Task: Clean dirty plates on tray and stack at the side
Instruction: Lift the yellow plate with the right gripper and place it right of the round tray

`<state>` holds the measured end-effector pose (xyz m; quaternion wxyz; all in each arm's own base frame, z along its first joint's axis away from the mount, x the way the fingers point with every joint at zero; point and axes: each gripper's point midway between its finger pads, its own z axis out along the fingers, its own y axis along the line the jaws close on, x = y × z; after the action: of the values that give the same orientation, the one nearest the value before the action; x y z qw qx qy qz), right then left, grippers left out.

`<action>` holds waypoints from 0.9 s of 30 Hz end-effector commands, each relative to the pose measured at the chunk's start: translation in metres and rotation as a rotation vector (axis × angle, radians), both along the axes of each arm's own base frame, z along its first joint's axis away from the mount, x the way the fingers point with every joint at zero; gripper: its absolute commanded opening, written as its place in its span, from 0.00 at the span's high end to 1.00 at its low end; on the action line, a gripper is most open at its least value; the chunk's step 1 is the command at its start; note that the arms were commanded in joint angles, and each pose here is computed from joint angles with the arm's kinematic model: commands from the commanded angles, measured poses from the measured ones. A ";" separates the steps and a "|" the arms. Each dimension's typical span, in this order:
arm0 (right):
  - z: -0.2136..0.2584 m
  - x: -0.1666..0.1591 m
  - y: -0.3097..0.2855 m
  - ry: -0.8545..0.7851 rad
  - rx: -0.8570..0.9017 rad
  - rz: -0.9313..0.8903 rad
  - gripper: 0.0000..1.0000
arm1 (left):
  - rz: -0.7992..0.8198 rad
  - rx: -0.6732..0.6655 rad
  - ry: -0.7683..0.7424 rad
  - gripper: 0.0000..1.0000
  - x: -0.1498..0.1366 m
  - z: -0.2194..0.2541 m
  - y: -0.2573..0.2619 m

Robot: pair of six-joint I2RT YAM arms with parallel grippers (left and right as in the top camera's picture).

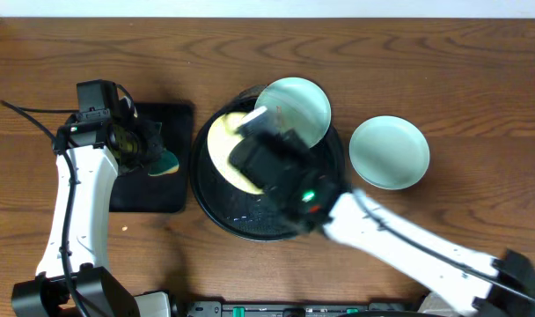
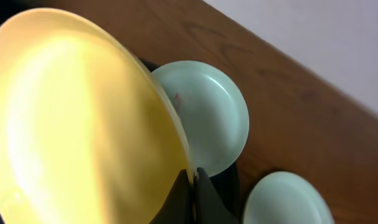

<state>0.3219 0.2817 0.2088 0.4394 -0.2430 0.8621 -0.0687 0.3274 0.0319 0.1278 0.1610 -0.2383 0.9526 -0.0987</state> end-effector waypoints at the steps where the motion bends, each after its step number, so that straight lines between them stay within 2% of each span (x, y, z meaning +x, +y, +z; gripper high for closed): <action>1: 0.025 0.015 -0.031 0.120 0.263 -0.026 0.99 | -0.003 0.014 -0.025 0.92 0.004 0.009 0.003; 7: 0.026 0.043 -0.118 0.267 0.450 -0.155 0.99 | -0.003 0.014 -0.025 0.92 0.004 0.009 0.003; 10: 0.013 0.052 -0.180 0.332 0.503 -0.303 0.99 | -0.004 0.014 -0.025 0.92 0.004 0.009 0.003; 11: 0.001 0.053 -0.220 0.370 0.520 -0.414 0.99 | -0.003 0.014 -0.025 0.93 0.004 0.009 0.003; 16: -0.039 0.039 -0.306 0.476 0.524 -0.678 0.99 | -0.004 0.014 -0.025 0.93 0.004 0.009 0.003; 21: -0.093 0.028 -0.336 0.568 0.499 -0.759 0.99 | -0.004 0.014 -0.025 0.93 0.004 0.009 0.003; 27: -0.135 0.025 -0.336 0.596 0.496 -0.773 0.99 | -0.002 0.017 -0.025 0.92 0.004 0.009 0.004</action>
<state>0.3475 -0.0563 0.0847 0.1631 0.1980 0.9656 0.0437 0.3273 0.0318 0.1278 0.1608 -0.2384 0.9527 -0.0987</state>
